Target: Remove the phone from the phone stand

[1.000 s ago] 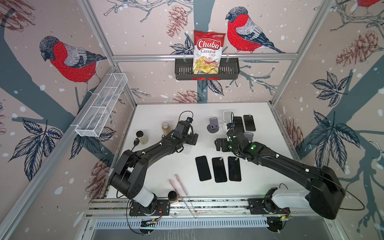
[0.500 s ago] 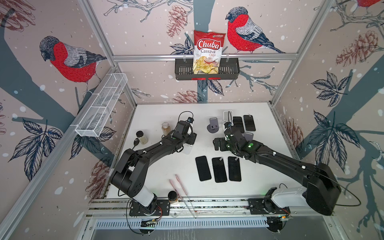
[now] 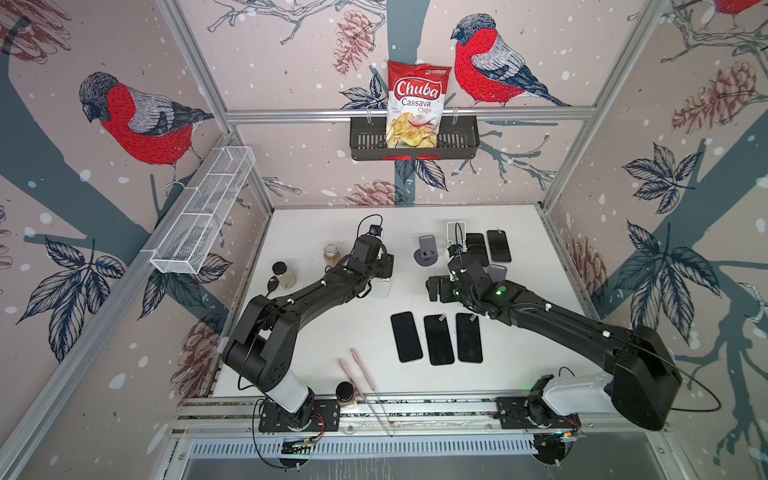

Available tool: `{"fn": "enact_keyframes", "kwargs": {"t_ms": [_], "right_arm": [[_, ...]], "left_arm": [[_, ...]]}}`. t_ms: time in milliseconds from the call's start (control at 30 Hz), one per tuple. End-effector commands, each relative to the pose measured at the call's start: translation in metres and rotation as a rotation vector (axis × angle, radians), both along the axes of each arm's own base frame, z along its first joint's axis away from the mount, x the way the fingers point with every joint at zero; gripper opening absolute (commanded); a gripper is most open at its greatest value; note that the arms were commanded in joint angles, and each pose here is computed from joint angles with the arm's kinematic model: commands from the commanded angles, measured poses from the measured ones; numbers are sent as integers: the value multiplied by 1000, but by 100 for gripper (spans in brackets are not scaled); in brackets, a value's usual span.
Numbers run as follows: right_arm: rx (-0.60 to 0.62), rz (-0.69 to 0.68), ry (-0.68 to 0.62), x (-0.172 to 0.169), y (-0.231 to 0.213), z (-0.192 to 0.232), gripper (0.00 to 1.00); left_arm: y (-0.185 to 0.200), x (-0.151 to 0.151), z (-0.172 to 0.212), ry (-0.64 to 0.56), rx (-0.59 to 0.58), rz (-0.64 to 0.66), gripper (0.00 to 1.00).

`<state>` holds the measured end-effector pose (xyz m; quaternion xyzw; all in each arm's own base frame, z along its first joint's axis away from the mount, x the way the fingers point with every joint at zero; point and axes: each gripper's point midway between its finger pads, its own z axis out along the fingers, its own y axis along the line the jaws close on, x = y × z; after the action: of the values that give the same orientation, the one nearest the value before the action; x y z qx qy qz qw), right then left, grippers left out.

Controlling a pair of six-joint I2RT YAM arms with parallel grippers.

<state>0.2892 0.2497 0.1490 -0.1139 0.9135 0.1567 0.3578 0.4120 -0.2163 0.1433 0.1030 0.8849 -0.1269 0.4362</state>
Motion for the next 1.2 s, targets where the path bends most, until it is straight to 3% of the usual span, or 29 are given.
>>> {"fn": "enact_keyframes", "kwargs": {"t_ms": [0, 400, 833, 1167], "right_arm": [[-14, -6, -28, 3, -3, 4, 99], [-35, -9, -41, 6, -7, 6, 99], [-42, -12, -47, 8, -11, 5, 99], [-38, -17, -58, 10, -12, 6, 99]], "left_arm": [[-11, 18, 25, -67, -84, 23, 67], [-5, 62, 11, -36, -105, 238, 67], [0, 72, -31, 62, -74, 335, 69], [-2, 72, -32, 79, -36, 315, 86]]}}
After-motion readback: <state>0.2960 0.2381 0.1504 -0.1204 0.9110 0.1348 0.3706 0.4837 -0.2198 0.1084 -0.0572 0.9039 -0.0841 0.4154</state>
